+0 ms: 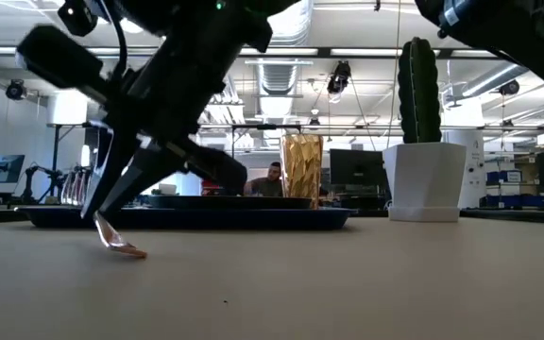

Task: Pick and place plate/cup/fork/spoon on tray
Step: Move the orange fork on the table, then adjust the orange spoon on the blue tray

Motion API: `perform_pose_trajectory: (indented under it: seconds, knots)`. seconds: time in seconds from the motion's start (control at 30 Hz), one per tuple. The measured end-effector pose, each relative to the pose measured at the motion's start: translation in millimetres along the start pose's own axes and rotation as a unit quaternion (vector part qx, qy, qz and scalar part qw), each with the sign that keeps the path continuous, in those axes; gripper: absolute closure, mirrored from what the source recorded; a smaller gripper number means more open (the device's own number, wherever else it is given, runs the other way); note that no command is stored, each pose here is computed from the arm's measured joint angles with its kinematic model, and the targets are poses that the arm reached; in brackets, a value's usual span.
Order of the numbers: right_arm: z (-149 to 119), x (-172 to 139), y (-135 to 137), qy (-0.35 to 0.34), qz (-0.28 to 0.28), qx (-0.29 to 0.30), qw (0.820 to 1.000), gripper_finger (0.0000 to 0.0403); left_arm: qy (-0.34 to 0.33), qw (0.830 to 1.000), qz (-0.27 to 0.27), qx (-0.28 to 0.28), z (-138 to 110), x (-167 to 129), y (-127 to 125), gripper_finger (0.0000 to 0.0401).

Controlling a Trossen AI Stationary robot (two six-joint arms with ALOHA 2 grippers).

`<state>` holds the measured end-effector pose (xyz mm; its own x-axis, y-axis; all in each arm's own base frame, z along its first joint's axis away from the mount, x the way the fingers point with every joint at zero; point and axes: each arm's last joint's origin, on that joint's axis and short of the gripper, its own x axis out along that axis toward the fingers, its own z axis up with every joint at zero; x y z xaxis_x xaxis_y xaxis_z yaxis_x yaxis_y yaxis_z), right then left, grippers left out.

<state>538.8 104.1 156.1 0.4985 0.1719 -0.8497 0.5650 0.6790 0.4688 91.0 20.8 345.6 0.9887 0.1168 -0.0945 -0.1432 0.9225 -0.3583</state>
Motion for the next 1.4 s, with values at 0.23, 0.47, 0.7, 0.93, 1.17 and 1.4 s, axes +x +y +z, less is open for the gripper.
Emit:
perform_pose_trajectory:
  seconds: [0.23, 0.47, 0.7, 0.93, 1.17, 1.4]
  knots:
    - [5, 10, -9, 0.001, -0.007, 0.001, 1.000, 0.0392, 0.003, 1.000, 0.000, -0.001, -1, 0, 0, 0.0327]
    - [5, 11, -6, -0.004, 0.002, -0.003, 1.000, 0.0382, 0.011, 1.000, 0.003, -0.002, -2, 0, 1, 0.0327]
    - [5, 10, -6, -0.005, 0.003, -0.002, 1.000, 0.0357, 0.010, 1.000, 0.002, -0.002, -2, -1, 1, 0.0327]
    - [8, -3, 0, -0.012, 0.014, -0.003, 1.000, 0.0333, 0.004, 1.000, 0.000, 0.000, -1, -4, 0, 0.0327]
    - [20, -76, 25, -0.059, 0.068, -0.057, 0.994, 0.0315, 0.031, 0.999, -0.021, 0.009, -9, -18, -2, 0.0327]
    - [26, -167, 44, -0.135, 0.110, -0.122, 0.977, 0.0315, 0.124, 0.991, -0.043, -0.027, -28, -29, 0, 0.0327]
